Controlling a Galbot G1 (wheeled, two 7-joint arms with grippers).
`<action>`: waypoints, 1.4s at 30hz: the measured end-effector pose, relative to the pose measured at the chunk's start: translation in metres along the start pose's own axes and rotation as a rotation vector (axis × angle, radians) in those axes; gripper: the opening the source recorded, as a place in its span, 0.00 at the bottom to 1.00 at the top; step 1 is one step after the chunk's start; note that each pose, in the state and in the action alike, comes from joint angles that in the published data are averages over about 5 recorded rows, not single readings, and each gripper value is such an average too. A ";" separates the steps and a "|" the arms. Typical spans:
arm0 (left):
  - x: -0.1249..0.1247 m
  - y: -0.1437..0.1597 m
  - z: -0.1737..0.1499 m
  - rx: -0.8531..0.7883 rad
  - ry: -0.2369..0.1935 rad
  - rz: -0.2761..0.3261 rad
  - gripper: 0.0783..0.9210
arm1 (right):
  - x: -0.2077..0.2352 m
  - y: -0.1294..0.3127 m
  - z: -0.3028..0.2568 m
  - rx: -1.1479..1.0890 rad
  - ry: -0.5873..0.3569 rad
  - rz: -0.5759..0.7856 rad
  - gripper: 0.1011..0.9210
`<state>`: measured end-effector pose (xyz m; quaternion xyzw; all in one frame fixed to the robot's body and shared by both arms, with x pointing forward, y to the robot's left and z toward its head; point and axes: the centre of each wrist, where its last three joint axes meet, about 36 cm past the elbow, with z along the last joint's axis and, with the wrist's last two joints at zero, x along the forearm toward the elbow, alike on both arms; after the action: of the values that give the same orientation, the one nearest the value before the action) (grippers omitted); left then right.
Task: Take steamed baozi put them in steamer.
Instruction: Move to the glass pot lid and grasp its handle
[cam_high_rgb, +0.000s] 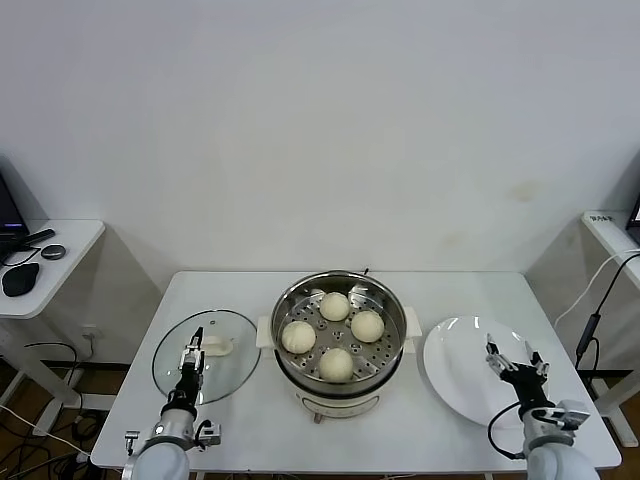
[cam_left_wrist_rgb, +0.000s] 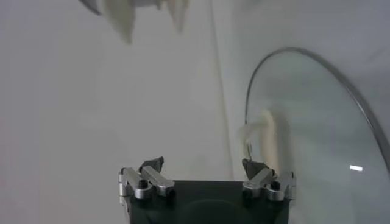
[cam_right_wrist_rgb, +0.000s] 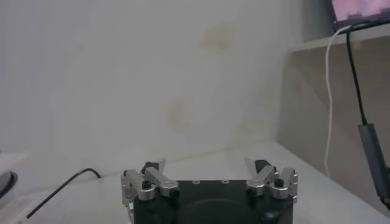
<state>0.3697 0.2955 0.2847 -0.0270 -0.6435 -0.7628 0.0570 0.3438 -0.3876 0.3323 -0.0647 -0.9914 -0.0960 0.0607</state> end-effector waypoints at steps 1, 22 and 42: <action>-0.002 -0.001 0.000 0.001 0.004 0.002 0.88 | 0.000 0.000 0.001 -0.001 0.001 0.002 0.88; -0.035 -0.010 -0.001 0.062 0.096 0.033 0.88 | 0.004 -0.002 0.014 -0.010 0.022 0.030 0.88; -0.074 -0.017 0.004 0.066 0.128 0.017 0.88 | 0.013 -0.009 0.021 -0.005 0.040 0.056 0.88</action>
<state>0.4409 0.3064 0.2605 0.0182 -0.6631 -0.7409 0.1052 0.3274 -0.3909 0.3119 -0.0907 -0.9876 -0.0979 0.0831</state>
